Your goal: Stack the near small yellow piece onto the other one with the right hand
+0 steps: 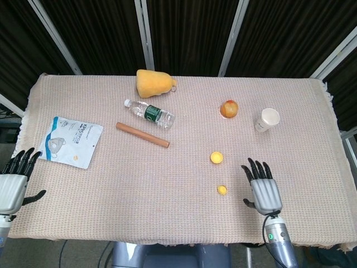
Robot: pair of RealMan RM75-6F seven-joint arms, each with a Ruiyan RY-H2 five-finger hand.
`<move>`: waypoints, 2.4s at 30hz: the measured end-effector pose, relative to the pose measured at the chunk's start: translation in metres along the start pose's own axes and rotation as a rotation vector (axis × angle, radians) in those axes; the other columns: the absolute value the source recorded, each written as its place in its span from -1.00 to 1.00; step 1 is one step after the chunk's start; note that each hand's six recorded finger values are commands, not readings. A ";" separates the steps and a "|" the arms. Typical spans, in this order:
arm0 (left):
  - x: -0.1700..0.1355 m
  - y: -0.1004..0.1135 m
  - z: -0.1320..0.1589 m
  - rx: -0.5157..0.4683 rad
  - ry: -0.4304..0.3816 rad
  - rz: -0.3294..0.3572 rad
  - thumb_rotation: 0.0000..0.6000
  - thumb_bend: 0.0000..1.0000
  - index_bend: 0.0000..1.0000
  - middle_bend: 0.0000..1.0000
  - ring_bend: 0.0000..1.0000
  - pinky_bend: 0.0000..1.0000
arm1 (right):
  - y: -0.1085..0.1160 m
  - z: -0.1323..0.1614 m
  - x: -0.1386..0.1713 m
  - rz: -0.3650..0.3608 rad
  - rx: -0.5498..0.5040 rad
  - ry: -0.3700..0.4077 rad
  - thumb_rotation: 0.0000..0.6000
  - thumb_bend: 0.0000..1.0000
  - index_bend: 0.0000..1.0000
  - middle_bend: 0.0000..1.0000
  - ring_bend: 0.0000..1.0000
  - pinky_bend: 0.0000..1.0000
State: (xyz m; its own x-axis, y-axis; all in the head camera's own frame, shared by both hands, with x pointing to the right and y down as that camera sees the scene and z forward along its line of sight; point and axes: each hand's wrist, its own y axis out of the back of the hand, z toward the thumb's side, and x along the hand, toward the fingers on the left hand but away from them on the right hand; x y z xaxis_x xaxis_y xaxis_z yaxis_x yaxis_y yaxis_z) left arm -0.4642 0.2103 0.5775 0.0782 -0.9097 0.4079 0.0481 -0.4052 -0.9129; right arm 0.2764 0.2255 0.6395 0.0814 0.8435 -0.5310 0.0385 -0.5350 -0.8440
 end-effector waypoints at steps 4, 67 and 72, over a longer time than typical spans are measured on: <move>0.000 0.000 0.000 -0.005 -0.002 -0.003 1.00 -1.00 -1.00 -1.00 -1.00 -0.70 | -0.014 0.018 -0.006 0.022 0.012 0.009 1.00 -0.87 -0.72 -1.00 -1.00 -1.00; -0.002 -0.001 0.002 -0.009 -0.008 -0.021 1.00 -1.00 -1.00 -1.00 -1.00 -0.70 | -0.063 0.043 -0.038 0.120 0.056 0.038 1.00 -0.64 0.06 -1.00 -1.00 -1.00; -0.002 -0.001 0.002 -0.006 -0.009 -0.021 1.00 -1.00 -1.00 -1.00 -1.00 -0.71 | -0.061 0.044 -0.039 0.117 0.056 0.046 1.00 -0.63 0.07 -1.00 -1.00 -1.00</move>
State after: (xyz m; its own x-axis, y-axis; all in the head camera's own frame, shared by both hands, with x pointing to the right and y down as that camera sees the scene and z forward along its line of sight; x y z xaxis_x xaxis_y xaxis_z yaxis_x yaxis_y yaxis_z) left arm -0.4620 0.2124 0.5779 0.0862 -0.9001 0.4272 0.0435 -0.4250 -0.9042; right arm 0.2266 0.2276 0.7086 0.1273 0.7719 -0.6229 -0.0293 -0.6248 -0.7802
